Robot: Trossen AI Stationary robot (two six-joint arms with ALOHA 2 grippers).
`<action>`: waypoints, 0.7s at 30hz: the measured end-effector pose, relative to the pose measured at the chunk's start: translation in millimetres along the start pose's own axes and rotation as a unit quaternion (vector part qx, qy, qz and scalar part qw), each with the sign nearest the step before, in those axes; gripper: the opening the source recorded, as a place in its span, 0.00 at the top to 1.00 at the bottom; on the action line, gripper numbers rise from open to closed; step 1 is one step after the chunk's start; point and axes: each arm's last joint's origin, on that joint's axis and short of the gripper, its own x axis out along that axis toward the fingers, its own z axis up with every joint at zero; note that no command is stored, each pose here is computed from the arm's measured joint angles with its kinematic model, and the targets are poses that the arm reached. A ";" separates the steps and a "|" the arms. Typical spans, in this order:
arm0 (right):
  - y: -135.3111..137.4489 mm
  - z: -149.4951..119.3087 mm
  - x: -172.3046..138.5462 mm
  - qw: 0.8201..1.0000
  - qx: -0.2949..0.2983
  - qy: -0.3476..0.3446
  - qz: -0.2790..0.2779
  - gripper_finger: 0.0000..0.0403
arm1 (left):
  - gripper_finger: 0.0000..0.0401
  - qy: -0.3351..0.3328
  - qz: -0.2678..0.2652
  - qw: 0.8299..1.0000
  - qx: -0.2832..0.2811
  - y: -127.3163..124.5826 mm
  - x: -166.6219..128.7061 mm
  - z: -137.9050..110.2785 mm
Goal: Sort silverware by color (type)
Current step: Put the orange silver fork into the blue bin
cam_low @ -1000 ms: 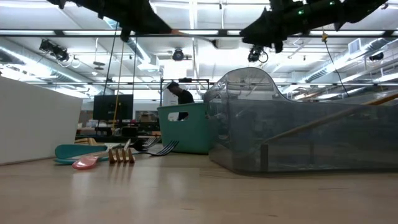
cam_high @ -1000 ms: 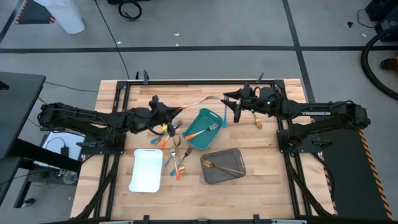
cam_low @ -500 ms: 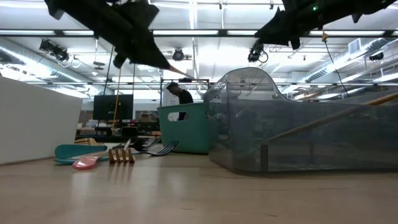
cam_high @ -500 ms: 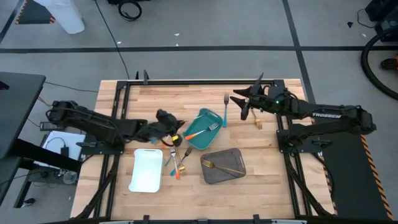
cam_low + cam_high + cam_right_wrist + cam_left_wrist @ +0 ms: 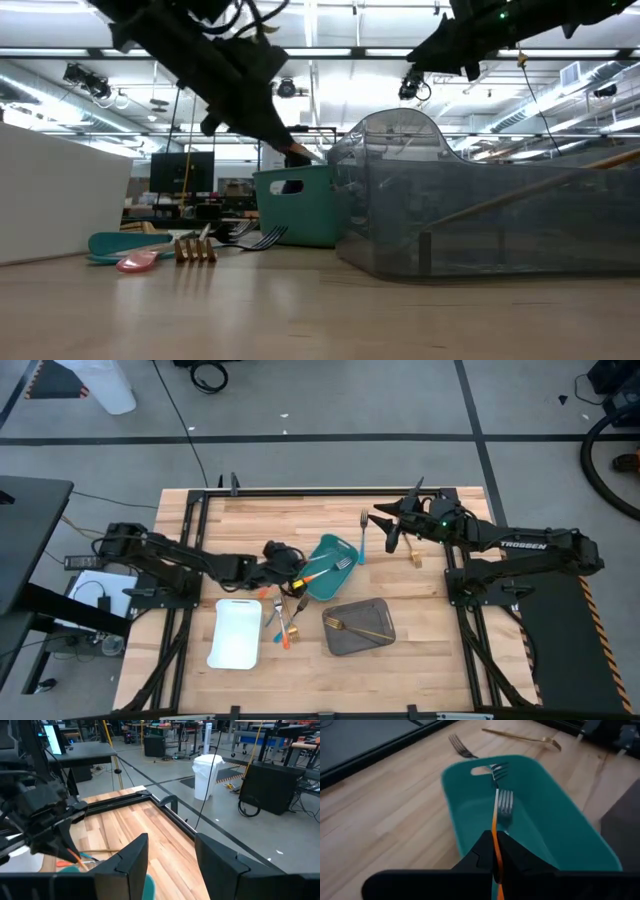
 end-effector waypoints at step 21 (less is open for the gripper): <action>0.4 -0.4 0.0 1.000 -0.001 0.002 0.004 0.57 | 0.90 0.056 0.007 0.997 0.047 -17.8 26.3 -4.9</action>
